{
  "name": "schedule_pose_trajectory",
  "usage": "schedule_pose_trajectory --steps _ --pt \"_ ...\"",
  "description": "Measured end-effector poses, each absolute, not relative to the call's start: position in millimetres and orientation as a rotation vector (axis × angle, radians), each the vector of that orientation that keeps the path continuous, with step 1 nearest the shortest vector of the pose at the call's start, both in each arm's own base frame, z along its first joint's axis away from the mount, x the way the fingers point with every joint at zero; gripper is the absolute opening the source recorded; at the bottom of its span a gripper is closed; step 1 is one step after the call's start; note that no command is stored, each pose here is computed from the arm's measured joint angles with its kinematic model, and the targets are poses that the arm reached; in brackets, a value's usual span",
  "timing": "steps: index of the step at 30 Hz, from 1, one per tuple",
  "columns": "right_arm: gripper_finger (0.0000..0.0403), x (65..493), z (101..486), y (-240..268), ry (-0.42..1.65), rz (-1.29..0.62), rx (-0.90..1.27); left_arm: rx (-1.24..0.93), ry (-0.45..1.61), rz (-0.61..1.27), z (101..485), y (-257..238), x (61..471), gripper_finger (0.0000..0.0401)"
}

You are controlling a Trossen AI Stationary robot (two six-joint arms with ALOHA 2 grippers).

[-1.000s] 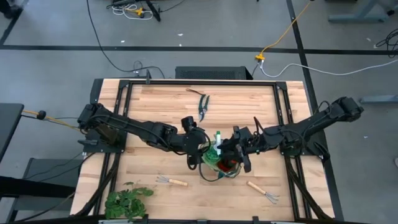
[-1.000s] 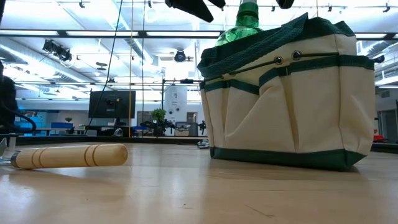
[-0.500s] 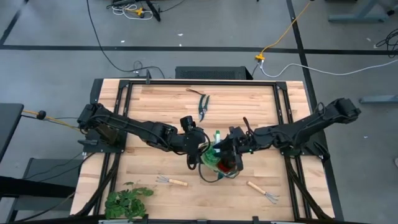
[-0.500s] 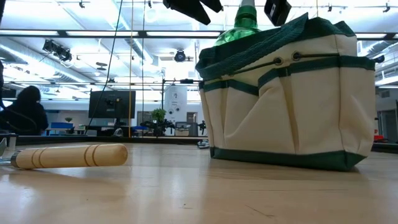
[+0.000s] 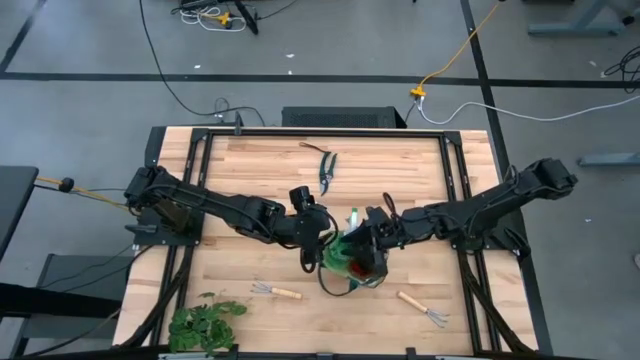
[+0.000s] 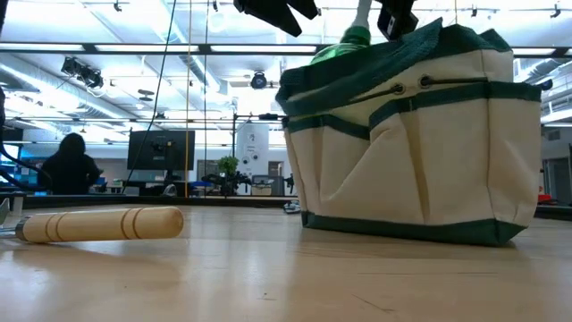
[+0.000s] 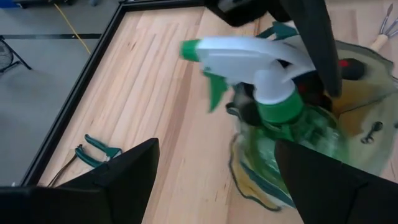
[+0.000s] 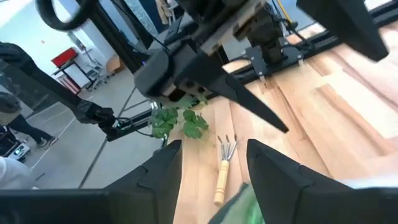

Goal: Pick & Place Garden tools in Gardening bag
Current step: Put the green spray bottle into the green gardening bag

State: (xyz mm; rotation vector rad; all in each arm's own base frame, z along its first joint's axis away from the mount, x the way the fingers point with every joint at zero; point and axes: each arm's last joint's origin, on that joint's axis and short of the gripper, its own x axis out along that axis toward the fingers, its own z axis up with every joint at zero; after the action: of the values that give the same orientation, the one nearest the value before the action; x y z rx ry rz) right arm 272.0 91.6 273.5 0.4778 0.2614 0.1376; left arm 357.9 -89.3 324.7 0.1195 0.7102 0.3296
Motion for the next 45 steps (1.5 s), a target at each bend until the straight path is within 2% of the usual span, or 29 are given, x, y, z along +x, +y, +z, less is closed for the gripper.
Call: schedule_pose_trajectory --steps 4,16,22,26,32,40,45 --pt "0.0182 277 265 94 0.293 0.139 0.48 0.119 0.71 0.33 325 -89 358 0.0328" --pt "0.0182 271 278 92 0.238 0.185 0.466 0.115 0.711 0.322 325 -89 358 0.0328" --pt "0.0182 256 287 84 0.257 0.088 0.425 0.037 0.739 0.216 323 -93 358 0.0328" --pt "0.0182 242 284 77 0.358 -0.001 0.427 -0.017 0.72 0.122 325 -97 361 0.0328" --pt "0.0182 227 276 71 0.482 -0.117 0.444 -0.022 0.688 0.106 326 -98 365 0.0328" --pt "0.0182 214 287 67 0.456 -0.112 0.452 -0.042 0.713 0.041 310 -103 378 0.0328" --pt "0.0182 196 289 57 0.471 -0.251 0.42 -0.046 0.694 0.032 306 -105 384 0.0328"
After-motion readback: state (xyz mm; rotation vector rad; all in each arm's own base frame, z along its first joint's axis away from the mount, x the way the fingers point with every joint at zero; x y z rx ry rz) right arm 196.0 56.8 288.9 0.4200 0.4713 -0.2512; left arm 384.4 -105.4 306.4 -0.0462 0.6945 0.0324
